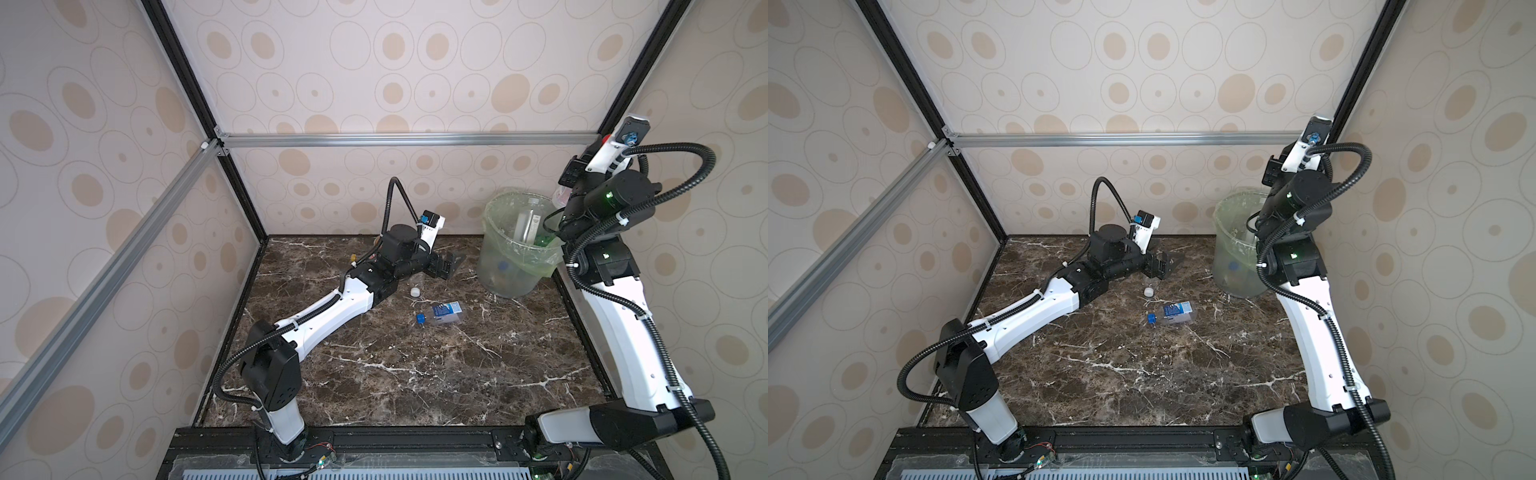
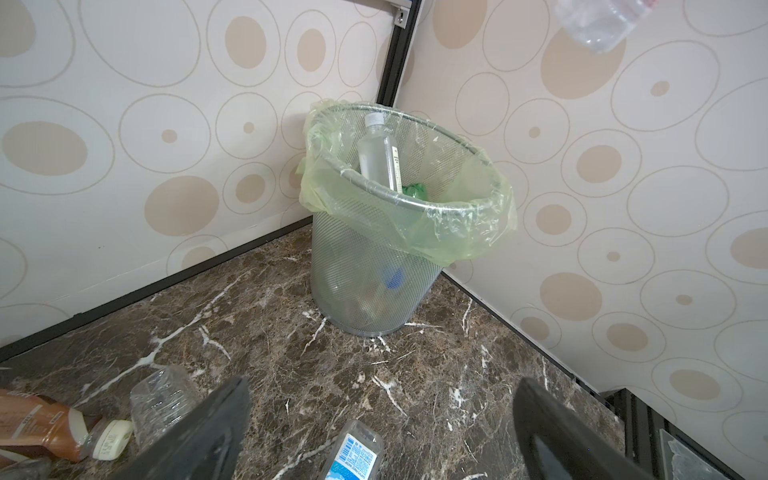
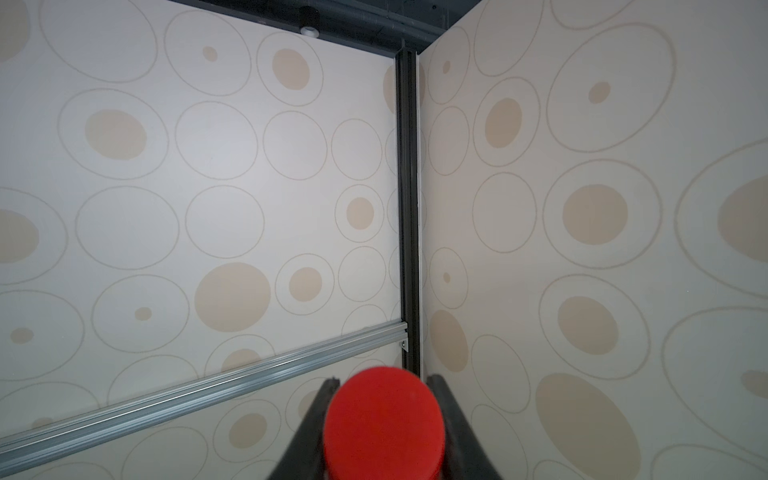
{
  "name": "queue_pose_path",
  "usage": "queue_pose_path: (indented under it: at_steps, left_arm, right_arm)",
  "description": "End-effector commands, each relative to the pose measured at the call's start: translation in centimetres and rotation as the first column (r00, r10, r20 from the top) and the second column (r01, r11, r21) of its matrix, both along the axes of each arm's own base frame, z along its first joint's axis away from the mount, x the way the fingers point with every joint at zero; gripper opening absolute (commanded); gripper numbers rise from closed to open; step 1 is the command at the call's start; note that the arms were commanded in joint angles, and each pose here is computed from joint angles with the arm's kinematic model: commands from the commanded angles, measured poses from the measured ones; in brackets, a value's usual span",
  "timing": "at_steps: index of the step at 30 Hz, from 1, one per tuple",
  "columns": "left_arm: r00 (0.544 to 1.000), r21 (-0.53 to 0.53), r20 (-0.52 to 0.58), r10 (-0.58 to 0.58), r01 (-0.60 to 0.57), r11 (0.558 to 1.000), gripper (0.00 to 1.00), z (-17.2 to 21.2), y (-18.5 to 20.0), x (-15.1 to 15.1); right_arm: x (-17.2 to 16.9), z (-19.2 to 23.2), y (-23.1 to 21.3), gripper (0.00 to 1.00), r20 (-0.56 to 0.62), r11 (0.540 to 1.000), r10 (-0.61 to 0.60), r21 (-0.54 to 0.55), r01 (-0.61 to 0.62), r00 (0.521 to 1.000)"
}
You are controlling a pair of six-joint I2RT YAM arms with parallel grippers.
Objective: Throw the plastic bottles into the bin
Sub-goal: 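Open the right gripper above the wastebasket to drop the red-capped bottle, then lower the left gripper to the blue-capped water bottle while the right lowers beside the wastebasket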
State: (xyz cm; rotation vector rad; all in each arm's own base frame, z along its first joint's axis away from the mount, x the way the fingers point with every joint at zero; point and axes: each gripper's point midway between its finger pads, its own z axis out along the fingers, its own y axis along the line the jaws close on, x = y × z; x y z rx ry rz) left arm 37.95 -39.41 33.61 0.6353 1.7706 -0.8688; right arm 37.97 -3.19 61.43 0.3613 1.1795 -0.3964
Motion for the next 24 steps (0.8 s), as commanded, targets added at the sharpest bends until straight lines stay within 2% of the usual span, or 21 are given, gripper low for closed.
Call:
queue_pose_path:
  at_steps: [1, 4, 6, 7, 8, 10, 12, 14, 16, 24]
  left_arm:
    - [0.999, 0.018, 0.043, -0.002, 0.001, 1.0, 0.99, 0.9, -0.3, 0.1]
    - [1.0, 0.026, 0.031, -0.001, 0.0, 1.0, 0.99, 0.3, -0.4, 0.3]
    - [1.0, 0.025, 0.022, -0.006, 0.005, 1.0, 0.99, 0.0, -0.5, 0.3]
    - [1.0, 0.025, 0.016, -0.006, 0.006, 1.0, 0.99, -0.2, -0.5, 0.3]
    - [1.0, 0.025, 0.014, -0.01, 0.01, 1.0, 0.99, -0.3, -0.5, 0.1]
    - [1.0, 0.029, 0.008, -0.006, 0.006, 1.0, 0.99, -0.6, -0.3, 0.1]
    - [1.0, 0.03, 0.003, -0.004, 0.004, 1.0, 0.99, -0.7, -0.3, 0.0]
    - [1.0, 0.023, -0.007, -0.008, 0.009, 1.0, 0.99, -0.9, -0.3, -0.1]
    - [1.0, 0.006, -0.011, -0.014, 0.014, 1.0, 0.99, -0.7, -0.4, -0.3]
    - [1.0, -0.023, -0.021, -0.02, 0.02, 1.0, 0.99, -0.1, -0.2, -1.0]
  right_arm:
    - [3.2, -2.8, -0.6, 0.17, -0.024, 0.996, 0.039, 0.084, -0.037, 0.999]
    - [7.6, -8.5, -1.6, 0.19, -0.129, 0.985, 0.065, 0.167, -0.043, 0.99]
    - [10.3, -12.6, -1.7, 0.25, -0.216, 0.982, 0.074, 0.187, -0.033, 0.973]
    - [11.5, -14.5, -1.5, 0.34, -0.259, 0.978, 0.101, 0.204, -0.048, 0.961]
    - [12.2, -15.7, -1.1, 0.48, -0.296, 0.974, 0.135, 0.214, -0.072, 0.945]
    - [12.3, -16.5, -0.6, 0.69, -0.329, 0.968, 0.165, 0.236, -0.088, 0.93]
    - [11.2, -15.6, -0.7, 0.84, -0.307, 0.964, 0.168, 0.248, -0.092, 0.937]
    - [9.8, -14.0, -0.6, 0.95, -0.271, 0.962, 0.183, 0.248, -0.116, 0.945]
    - [8.6, -12.8, -0.7, 1.0, -0.244, 0.96, 0.185, 0.251, -0.122, 0.952]
    - [5.3, -10.0, -0.9, 1.0, -0.197, 0.957, 0.193, 0.252, -0.141, 0.961]
